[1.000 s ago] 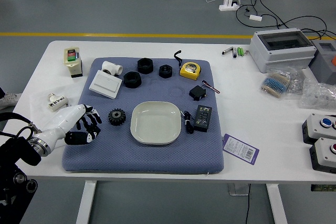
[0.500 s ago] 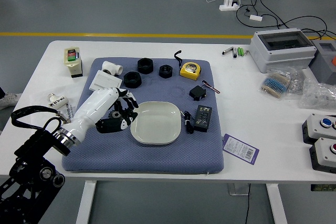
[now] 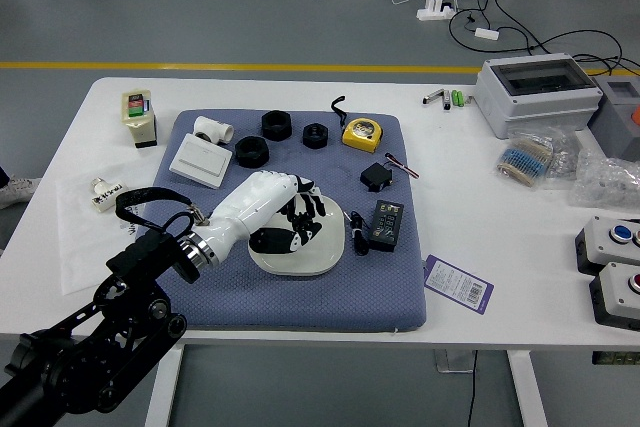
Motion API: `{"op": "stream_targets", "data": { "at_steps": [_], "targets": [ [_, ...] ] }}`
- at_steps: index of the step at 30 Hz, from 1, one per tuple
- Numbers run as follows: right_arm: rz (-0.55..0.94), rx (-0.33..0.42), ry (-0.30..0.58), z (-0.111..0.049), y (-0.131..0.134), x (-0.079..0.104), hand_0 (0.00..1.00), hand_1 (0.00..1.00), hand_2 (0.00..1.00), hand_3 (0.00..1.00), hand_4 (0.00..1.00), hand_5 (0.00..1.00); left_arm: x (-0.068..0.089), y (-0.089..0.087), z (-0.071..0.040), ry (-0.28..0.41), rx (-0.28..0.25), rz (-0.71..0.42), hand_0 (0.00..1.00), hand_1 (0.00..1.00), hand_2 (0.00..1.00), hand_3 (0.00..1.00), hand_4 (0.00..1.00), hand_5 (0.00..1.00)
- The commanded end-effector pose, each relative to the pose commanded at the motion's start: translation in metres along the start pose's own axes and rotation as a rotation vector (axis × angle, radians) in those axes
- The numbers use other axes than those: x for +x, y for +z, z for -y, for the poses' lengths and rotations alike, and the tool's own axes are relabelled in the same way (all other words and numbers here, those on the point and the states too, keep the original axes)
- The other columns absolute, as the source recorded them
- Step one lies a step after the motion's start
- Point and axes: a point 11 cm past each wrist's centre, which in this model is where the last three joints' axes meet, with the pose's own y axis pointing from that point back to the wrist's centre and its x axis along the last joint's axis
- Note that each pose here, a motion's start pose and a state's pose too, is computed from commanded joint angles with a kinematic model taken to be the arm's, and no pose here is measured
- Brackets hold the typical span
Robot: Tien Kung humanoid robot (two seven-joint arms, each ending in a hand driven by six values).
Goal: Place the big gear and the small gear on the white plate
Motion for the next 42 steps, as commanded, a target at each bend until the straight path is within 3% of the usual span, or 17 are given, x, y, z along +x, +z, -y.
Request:
{"op": "stream_targets", "data": {
  "at_steps": [1,6,7,12,13,20,24,25,27,31,35,42],
  "targets": [
    [0.000,-0.001,0.000,0.000,0.000,0.000,0.607,0.623,0.725,0.534,0.728,0.689,-0.003,-0.005,0.002,-0.010,0.023,0.004,0.557,0.686,0.757,0.804,0.998,0.212],
    [-0.003,-0.002,-0.001,0.000,0.001,0.000,0.607,0.623,0.725,0.534,0.728,0.689,-0.012,-0.018,0.006,-0.036,0.085,0.008,0.557,0.686,0.757,0.804,0.998,0.212],
    [-0.004,-0.002,-0.002,0.000,0.001,-0.001,0.606,0.623,0.725,0.534,0.728,0.689,-0.012,-0.019,0.006,-0.036,0.090,0.009,0.776,0.859,0.944,0.876,0.998,0.295],
    [-0.008,-0.003,-0.001,0.000,0.002,0.000,0.606,0.623,0.725,0.534,0.728,0.689,-0.011,-0.021,0.007,-0.023,0.106,0.007,0.776,0.859,0.944,0.876,0.998,0.295],
    [-0.009,-0.003,0.000,0.000,0.003,0.000,0.607,0.623,0.725,0.534,0.728,0.689,-0.011,-0.021,0.006,-0.021,0.105,0.007,0.865,0.930,0.998,0.898,0.998,0.313],
    [-0.018,-0.009,0.004,0.000,0.006,0.003,0.607,0.623,0.725,0.534,0.727,0.686,0.020,-0.020,0.000,0.040,0.096,0.022,0.863,0.917,0.989,0.892,0.998,0.281],
    [-0.021,-0.010,0.006,0.000,0.007,0.004,0.607,0.623,0.725,0.534,0.727,0.686,0.042,-0.030,-0.010,0.018,0.122,0.082,0.863,0.917,0.989,0.892,0.998,0.281],
    [-0.021,-0.010,0.006,0.000,0.007,0.004,0.607,0.623,0.725,0.535,0.727,0.686,0.045,-0.033,-0.013,0.007,0.129,0.095,0.794,0.829,0.885,0.846,0.900,0.190],
    [-0.020,-0.010,0.007,0.000,0.007,0.004,0.607,0.623,0.725,0.535,0.727,0.686,0.052,-0.042,-0.018,-0.025,0.151,0.129,0.794,0.829,0.885,0.846,0.900,0.190],
    [-0.025,-0.013,0.008,0.000,0.008,0.005,0.607,0.623,0.726,0.534,0.727,0.686,0.053,-0.061,-0.027,-0.104,0.203,0.174,0.774,0.795,0.847,0.821,0.871,0.155],
    [-0.030,-0.017,0.010,0.000,0.011,0.006,0.607,0.623,0.726,0.534,0.727,0.686,0.043,-0.080,-0.036,-0.189,0.258,0.204,0.774,0.795,0.847,0.821,0.871,0.155],
    [-0.038,-0.023,0.012,-0.001,0.014,0.006,0.607,0.623,0.725,0.534,0.727,0.687,0.027,-0.096,-0.042,-0.241,0.294,0.210,0.737,0.745,0.802,0.776,0.821,0.108]
  ]
}}
